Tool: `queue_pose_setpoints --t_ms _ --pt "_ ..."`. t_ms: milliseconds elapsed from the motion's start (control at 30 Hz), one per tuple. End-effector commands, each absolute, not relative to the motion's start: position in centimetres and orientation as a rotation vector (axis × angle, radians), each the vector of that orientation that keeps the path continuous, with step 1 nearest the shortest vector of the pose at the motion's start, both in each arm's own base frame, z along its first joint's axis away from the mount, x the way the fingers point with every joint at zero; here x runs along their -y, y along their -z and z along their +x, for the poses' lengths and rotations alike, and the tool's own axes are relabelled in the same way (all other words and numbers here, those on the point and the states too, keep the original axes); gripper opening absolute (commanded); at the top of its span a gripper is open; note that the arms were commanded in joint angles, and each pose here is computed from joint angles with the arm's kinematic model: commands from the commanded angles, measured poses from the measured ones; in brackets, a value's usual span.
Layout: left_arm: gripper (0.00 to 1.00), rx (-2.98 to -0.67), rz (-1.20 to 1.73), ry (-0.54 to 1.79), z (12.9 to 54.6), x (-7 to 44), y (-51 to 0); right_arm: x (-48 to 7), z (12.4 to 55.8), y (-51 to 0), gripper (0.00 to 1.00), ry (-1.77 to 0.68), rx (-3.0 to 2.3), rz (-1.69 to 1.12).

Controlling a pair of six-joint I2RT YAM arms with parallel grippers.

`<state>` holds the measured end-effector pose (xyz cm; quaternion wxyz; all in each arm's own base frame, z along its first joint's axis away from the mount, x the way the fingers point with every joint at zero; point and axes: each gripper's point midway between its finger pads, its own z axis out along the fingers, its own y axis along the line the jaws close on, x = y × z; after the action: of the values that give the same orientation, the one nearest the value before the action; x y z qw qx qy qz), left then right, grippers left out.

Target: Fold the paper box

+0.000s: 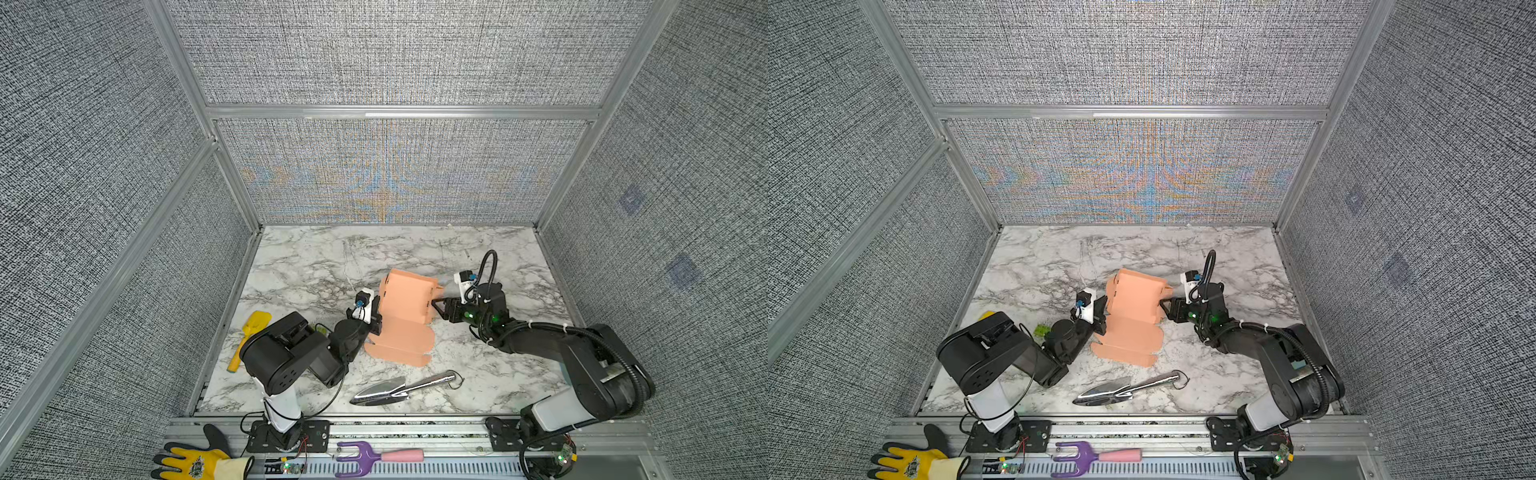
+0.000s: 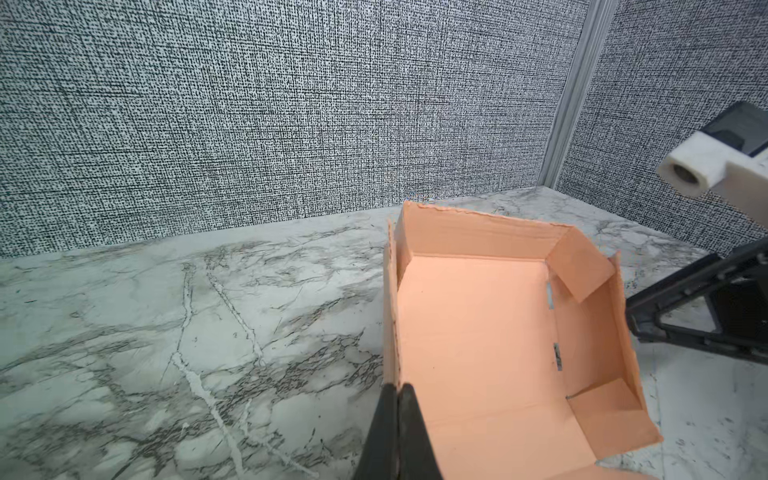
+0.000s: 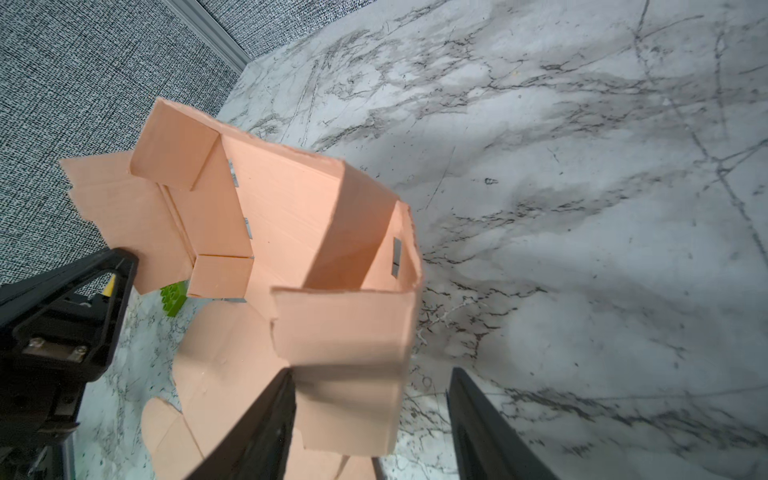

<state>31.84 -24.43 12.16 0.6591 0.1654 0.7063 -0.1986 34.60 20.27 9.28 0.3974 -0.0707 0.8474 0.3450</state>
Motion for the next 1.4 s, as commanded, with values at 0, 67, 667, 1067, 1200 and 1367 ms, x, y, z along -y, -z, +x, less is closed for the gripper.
queue_pose_setpoints --t_ms 0,67,667,1067,1200,1367 --pt "0.00 -1.584 0.380 0.460 31.7 24.6 -12.6 -20.6 34.8 -10.0 0.66 -0.873 -2.100 -0.214" --pt "0.00 -1.586 0.378 0.463 31.7 24.6 -12.6 -20.6 35.0 -9.7 0.69 -0.857 -2.105 -0.215" --pt "0.00 -1.618 0.395 0.431 32.3 25.3 -12.2 -21.8 34.8 -12.2 0.70 -0.820 -2.072 -0.197" --pt "0.00 -1.605 0.429 0.416 31.6 25.4 -12.2 -21.4 35.1 -11.3 0.70 -0.704 -2.121 -0.184" --pt "0.00 -1.588 0.409 0.428 31.4 25.1 -12.5 -21.3 35.1 -11.8 0.70 -0.682 -2.110 -0.217" --pt "0.00 -1.537 0.392 0.461 30.6 24.6 -13.2 -21.3 35.1 -12.3 0.70 -0.671 -2.098 -0.241"
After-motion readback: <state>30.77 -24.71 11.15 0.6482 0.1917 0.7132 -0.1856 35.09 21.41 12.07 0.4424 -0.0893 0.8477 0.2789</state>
